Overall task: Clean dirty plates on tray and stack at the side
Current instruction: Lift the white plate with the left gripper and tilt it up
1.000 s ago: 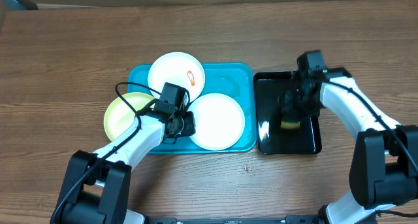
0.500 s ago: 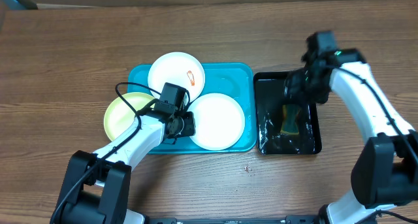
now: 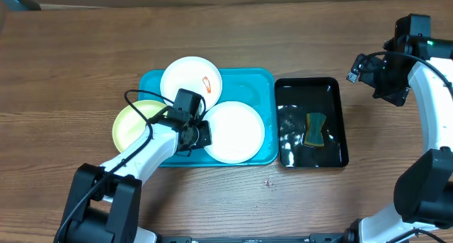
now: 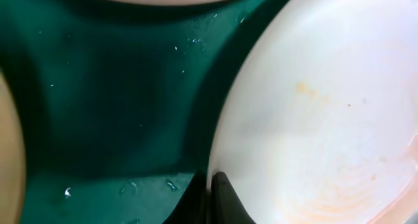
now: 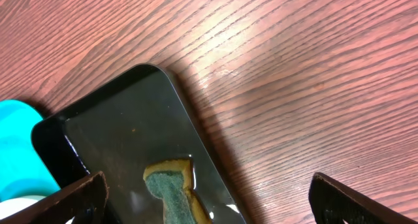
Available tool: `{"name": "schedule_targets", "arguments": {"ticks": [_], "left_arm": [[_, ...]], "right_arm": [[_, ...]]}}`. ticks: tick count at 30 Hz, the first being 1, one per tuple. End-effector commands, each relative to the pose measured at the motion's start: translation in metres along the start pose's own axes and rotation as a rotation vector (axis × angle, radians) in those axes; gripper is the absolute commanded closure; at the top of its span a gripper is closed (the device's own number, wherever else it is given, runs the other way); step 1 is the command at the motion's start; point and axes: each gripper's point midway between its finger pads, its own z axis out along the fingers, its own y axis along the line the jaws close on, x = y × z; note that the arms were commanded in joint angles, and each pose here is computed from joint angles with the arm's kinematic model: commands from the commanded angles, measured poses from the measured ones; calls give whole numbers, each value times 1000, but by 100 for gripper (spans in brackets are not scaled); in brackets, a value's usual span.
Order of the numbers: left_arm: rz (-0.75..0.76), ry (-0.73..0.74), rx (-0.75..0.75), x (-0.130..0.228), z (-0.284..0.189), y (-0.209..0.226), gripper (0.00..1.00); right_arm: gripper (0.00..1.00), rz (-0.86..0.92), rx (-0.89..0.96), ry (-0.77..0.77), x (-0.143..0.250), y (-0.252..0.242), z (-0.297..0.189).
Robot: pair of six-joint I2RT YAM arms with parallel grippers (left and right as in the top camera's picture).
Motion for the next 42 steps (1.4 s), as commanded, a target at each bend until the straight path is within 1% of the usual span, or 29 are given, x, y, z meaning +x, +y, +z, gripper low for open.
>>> {"name": "schedule_targets", "arguments": {"ticks": [1,5,8,14,17,22,24,27,28,31,33,42], "left_arm": [[20,-66,36,-24,-32,-19,96],[51,-128,50,-47,-61,-32,96],[50,-176,15,-63,-79,-33,96],[51,-257,-10,-87,-101,-39,96],[74,-306,2,-97,-113,-53,96],[138,-441,-60,-111,-133,-79,96],[180,-511,-99,-111,-139,-95,96],[220,-572,-140,-107,-144,-109,96],[243,-618,-172,-104,-149,-118,96],[307,-677,-200,-94,-156,-138,96],[386,-725,-236,-81,-158,-158,96],[611,-891,-450,-52,-168,-196,96]], "right_arm": [[0,-1,-1,-23,-4,0,-5],[0,-1,-1,-23,-4,0,-5],[0,-1,-1,-23,-4,0,-5],[0,-1,-1,-23,-4,0,-5],[0,-1,-1,-23,-4,0,-5],[0,0,-1,-23,-4,0,-5],[0,-1,-1,-23,-4,0,-5],[0,-1,-1,-23,-4,0,-5],[0,-1,-1,-23,-4,0,-5],[0,-1,-1,-23,-4,0,-5],[0,-1,-1,-23,-4,0,-5],[0,-1,-1,-23,-4,0,-5]]}}
